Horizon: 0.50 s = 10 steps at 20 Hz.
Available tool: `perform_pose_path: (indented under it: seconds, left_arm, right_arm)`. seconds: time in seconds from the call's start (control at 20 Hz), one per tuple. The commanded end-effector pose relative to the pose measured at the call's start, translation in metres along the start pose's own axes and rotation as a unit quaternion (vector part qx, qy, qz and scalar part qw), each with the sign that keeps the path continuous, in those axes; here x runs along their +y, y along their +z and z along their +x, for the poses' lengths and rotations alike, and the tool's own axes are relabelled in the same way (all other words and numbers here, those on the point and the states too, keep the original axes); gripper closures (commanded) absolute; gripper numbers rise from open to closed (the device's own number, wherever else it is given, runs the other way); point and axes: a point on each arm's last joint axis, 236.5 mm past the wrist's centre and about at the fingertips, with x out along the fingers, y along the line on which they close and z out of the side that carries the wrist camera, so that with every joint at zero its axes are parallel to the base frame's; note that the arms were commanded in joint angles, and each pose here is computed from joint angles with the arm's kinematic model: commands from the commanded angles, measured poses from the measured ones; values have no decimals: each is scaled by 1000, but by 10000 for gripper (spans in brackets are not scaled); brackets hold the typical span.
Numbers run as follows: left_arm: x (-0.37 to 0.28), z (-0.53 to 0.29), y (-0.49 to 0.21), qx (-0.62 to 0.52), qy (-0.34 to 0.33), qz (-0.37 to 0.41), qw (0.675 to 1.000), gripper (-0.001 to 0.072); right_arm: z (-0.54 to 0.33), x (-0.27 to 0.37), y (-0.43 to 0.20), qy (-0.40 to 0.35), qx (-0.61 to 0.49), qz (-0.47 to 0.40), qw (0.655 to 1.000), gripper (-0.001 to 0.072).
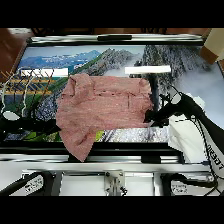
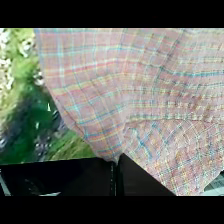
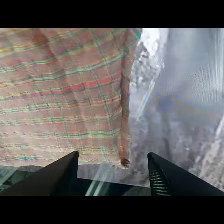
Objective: Fold the shirts.
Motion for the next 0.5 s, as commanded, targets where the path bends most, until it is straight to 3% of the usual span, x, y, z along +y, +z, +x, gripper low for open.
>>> perform_pose_path:
  seconds: [0.0, 0.1, 0.15, 0.2, 0.45]
  left_arm:
    - [0, 0, 0, 0, 0, 0, 1000, 681]
    - [0, 0, 0, 0, 0, 0, 1000, 681]
    - [0, -1, 0, 0, 0, 0, 1000, 681]
    - [0, -2, 2, -2, 0, 2, 1000, 681]
    - [-37, -64, 59, -75, -3, 79, 994, 682]
  right_arm:
    - [16, 9, 4, 3, -4, 2, 1000, 162]
    - [24, 22, 11, 2, -24, -6, 1000, 166]
    - [26, 28, 14, 4, -35, -13, 999, 385]
    - [25, 32, 14, 4, -39, -11, 999, 650]
    - [-51, 63, 34, 7, -125, -107, 986, 658]
